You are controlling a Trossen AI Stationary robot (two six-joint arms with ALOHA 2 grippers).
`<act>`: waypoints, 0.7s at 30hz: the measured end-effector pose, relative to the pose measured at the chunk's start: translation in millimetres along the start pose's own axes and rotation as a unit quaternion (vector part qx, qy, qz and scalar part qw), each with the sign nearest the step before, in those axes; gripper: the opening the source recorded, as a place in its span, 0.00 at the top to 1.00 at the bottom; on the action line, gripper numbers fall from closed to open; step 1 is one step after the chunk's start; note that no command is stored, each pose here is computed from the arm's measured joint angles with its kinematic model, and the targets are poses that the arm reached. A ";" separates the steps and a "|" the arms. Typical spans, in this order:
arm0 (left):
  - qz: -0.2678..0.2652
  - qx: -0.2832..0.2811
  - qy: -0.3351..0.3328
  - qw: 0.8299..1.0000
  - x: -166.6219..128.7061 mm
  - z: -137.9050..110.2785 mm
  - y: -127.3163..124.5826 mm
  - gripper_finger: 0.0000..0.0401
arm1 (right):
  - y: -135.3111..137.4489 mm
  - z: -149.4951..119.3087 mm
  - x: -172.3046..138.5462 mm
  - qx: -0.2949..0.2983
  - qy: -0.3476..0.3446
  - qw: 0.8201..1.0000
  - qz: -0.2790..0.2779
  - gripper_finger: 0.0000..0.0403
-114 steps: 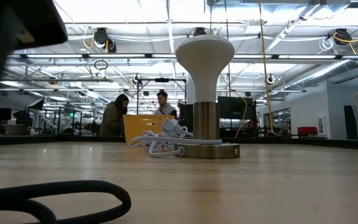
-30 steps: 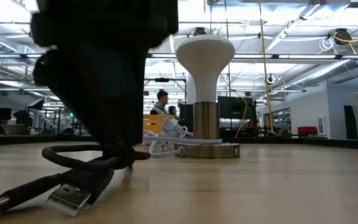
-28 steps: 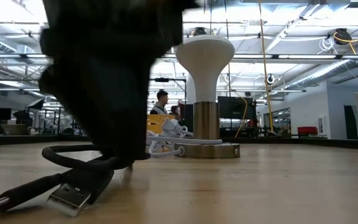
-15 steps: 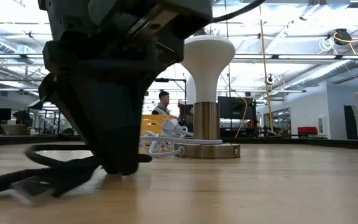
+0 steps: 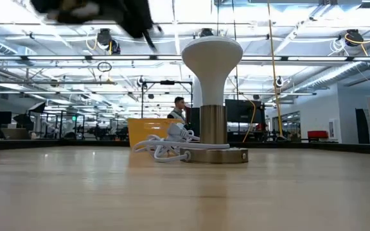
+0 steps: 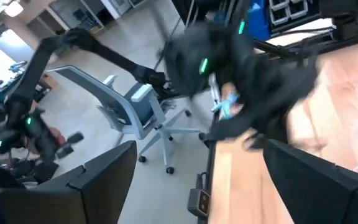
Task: Pick & Place USB Port
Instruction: Put the black charger cable into the yellow bin
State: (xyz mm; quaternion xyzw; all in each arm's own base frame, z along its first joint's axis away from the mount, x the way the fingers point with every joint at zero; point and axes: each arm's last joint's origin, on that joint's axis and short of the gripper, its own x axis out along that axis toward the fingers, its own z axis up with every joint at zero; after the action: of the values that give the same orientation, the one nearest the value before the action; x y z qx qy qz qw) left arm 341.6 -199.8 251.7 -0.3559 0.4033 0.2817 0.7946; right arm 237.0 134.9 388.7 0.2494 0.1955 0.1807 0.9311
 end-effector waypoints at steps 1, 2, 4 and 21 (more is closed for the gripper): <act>0.004 -0.006 -0.023 1.000 -12.4 9.7 4.8 0.92 | 1.4 0.1 -0.1 0.000 -0.003 1.000 0.003 0.15; 0.010 -0.012 -0.045 0.999 -23.5 20.9 10.3 0.92 | 2.7 -0.3 -0.1 -0.001 -0.005 1.000 0.005 0.15; 0.031 -0.019 -0.079 0.996 -39.6 47.6 23.7 0.92 | 3.5 -1.4 -0.3 -0.005 -0.007 1.000 -0.003 0.15; 0.113 -0.020 -0.119 0.986 -21.8 307.3 200.3 0.92 | -18.2 4.4 -1.1 0.005 -0.057 0.988 -0.143 0.15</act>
State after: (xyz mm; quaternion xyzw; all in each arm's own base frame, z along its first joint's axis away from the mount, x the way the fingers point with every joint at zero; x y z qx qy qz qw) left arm 318.5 158.1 331.7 -0.2877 0.3379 0.4180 0.7927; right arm 242.4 118.0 382.8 0.2337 0.1764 0.0299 0.9557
